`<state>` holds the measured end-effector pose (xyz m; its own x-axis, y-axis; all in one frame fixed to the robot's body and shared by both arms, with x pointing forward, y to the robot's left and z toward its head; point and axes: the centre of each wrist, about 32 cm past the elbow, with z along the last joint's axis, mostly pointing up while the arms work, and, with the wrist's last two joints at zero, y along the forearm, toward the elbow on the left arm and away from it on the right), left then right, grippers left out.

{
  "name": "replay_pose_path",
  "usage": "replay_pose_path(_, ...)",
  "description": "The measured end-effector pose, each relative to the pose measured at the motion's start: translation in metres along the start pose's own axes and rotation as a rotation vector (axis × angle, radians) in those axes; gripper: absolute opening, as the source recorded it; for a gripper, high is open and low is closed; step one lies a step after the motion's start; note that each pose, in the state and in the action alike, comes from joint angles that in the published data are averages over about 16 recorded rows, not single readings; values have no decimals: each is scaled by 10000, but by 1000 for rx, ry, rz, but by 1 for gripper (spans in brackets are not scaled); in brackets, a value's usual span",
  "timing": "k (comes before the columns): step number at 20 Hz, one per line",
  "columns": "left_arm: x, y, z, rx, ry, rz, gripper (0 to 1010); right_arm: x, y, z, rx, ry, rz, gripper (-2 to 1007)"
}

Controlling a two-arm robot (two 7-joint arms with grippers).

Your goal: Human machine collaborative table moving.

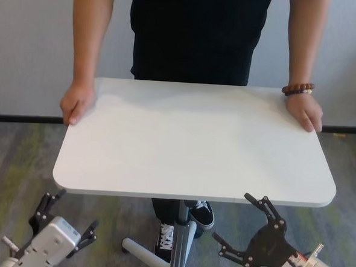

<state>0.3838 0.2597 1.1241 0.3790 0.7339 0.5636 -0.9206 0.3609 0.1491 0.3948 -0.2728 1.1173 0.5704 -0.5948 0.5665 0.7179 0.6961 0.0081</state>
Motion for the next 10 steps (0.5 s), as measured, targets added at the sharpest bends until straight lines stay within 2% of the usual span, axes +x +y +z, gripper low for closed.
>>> replay_pose_path(10,-1,-1,4,3,-2,0,1000,5,9,-2,6,3,3,1005)
